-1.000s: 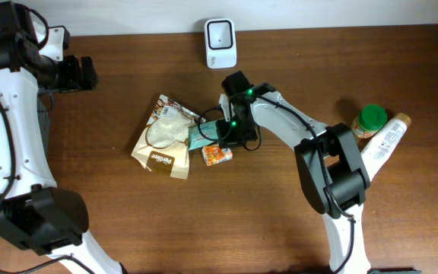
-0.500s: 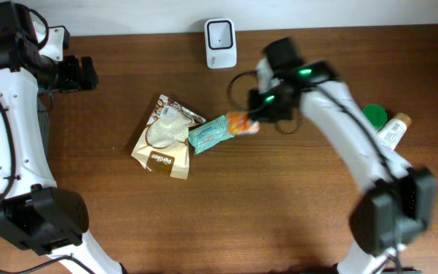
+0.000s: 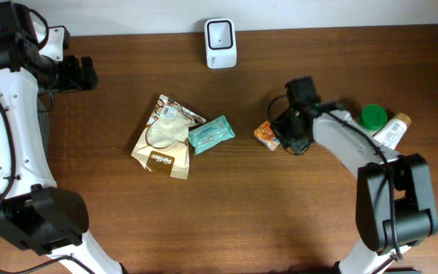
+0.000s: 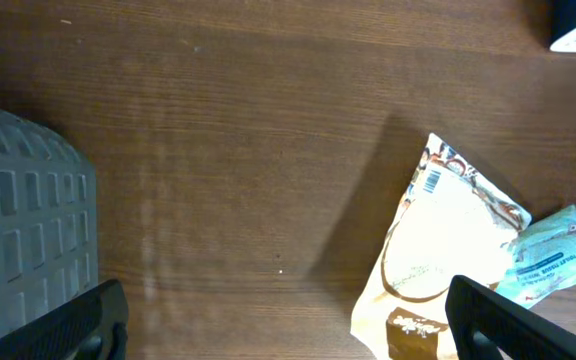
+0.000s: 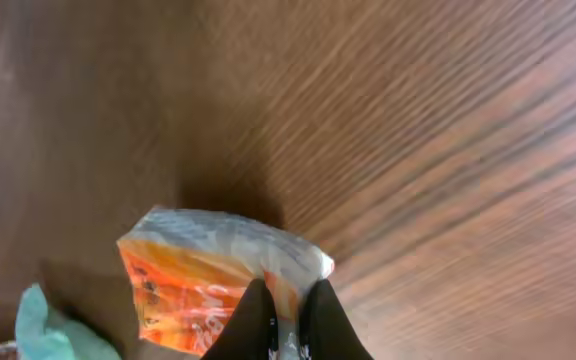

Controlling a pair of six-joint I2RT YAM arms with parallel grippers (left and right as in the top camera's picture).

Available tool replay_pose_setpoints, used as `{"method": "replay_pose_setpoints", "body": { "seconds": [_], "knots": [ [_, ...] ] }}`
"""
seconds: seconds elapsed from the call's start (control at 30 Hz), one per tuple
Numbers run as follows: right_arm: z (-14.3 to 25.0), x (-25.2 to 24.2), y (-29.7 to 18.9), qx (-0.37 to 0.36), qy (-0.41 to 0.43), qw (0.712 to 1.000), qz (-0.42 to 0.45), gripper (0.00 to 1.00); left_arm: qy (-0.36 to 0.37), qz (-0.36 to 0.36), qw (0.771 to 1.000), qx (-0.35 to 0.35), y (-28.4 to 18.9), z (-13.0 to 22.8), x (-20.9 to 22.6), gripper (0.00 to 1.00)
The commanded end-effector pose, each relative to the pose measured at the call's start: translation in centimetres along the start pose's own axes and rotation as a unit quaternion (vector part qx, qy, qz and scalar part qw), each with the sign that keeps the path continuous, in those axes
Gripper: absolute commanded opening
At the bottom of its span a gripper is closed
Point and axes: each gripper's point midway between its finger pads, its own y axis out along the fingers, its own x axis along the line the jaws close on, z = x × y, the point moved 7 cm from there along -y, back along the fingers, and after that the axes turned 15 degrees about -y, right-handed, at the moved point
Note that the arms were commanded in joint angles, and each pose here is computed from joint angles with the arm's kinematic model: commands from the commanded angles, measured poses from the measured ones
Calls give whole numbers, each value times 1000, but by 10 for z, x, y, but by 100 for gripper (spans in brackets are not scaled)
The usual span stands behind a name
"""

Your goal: Scan the item barcode

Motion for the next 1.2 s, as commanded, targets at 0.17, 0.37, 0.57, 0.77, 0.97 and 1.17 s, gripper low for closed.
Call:
{"method": "replay_pose_setpoints", "body": {
  "seconds": [0.17, 0.37, 0.57, 0.77, 0.97, 1.17],
  "knots": [
    [6, 1, 4, -17, -58, 998, 13, 58, 5, 4, 1000, -4, -3, -1, 1, 99],
    [1, 20, -17, 0, -243, 970, -10, 94, 5, 4, 1000, -5, -3, -1, 1, 99],
    [-14, 52, -72, -4, -519, 855, -24, 94, 5, 4, 1000, -4, -3, -1, 1, 99],
    [-24, 47, -68, 24, -557, 827, -66, 87, 5, 4, 1000, -5, -3, -1, 1, 99],
    [-31, 22, -24, 97, -528, 841, -64, 57, 5, 4, 1000, -4, -3, -1, 1, 99],
    [-30, 16, -2, 121, -529, 837, -69, 56, 5, 4, 1000, -4, -3, -1, 1, 99]
  ]
}}
